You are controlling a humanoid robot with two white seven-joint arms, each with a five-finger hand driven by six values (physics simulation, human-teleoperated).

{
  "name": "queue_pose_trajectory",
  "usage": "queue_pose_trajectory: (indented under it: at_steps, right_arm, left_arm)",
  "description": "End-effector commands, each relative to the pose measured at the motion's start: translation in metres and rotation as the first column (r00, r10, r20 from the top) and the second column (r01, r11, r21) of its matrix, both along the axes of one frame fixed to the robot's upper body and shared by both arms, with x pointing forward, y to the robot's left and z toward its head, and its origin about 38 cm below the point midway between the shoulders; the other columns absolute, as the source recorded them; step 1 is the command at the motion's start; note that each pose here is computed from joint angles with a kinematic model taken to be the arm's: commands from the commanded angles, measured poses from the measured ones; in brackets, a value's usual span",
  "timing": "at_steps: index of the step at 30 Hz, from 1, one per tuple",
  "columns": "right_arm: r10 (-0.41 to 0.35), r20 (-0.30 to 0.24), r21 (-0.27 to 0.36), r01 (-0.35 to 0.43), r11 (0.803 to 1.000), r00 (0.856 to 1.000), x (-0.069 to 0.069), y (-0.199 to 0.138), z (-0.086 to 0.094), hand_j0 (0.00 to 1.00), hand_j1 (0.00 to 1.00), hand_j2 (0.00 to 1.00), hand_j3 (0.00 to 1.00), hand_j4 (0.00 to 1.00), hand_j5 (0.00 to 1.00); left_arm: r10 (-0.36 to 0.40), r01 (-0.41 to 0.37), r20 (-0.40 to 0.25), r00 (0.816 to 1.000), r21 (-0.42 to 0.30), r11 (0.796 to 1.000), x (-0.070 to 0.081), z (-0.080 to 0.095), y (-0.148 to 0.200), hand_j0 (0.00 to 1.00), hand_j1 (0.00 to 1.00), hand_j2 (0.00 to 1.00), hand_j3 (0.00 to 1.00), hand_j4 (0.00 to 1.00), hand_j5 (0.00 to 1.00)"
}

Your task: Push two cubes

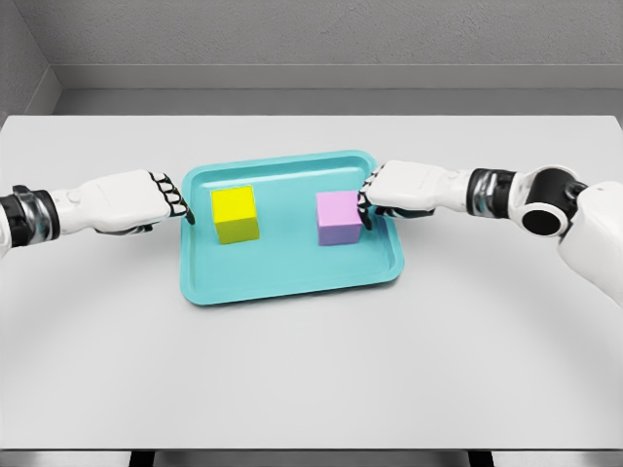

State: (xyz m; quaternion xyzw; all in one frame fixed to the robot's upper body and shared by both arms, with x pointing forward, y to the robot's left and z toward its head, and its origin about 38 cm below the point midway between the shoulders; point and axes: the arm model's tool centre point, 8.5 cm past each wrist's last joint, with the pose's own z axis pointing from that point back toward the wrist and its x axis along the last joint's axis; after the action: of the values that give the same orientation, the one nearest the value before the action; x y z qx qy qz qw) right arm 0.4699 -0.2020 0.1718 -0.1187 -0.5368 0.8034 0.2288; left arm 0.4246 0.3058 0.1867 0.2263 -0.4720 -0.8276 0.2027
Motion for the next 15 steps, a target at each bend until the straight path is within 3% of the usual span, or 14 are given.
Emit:
queue_pose_trajectory:
  at_steps: [1,9,15]
  right_arm:
    - [0.027,0.002,-0.016,-0.027,1.000,1.000,-0.003,0.007,-0.003,0.52,0.52,0.52,0.52,0.52,0.52]
    - [0.036,0.005,0.005,-0.036,0.999,0.999,-0.003,0.013,-0.001,0.52,0.52,0.52,0.52,0.52,0.52]
    - [-0.015,0.002,0.000,0.015,1.000,1.000,0.001,-0.008,0.000,0.52,0.52,0.52,0.52,0.52,0.52]
  left_arm:
    - [0.002,-0.002,-0.001,1.000,-0.004,1.000,0.000,0.000,0.000,0.71,0.71,0.71,0.71,0.71,0.71]
    - [-0.008,0.008,-0.008,1.000,-0.004,1.000,0.003,0.000,-0.009,0.71,0.71,0.71,0.71,0.71,0.71]
    - [-0.010,0.010,0.000,1.000,-0.012,1.000,0.006,0.003,-0.012,0.71,0.71,0.71,0.71,0.71,0.71]
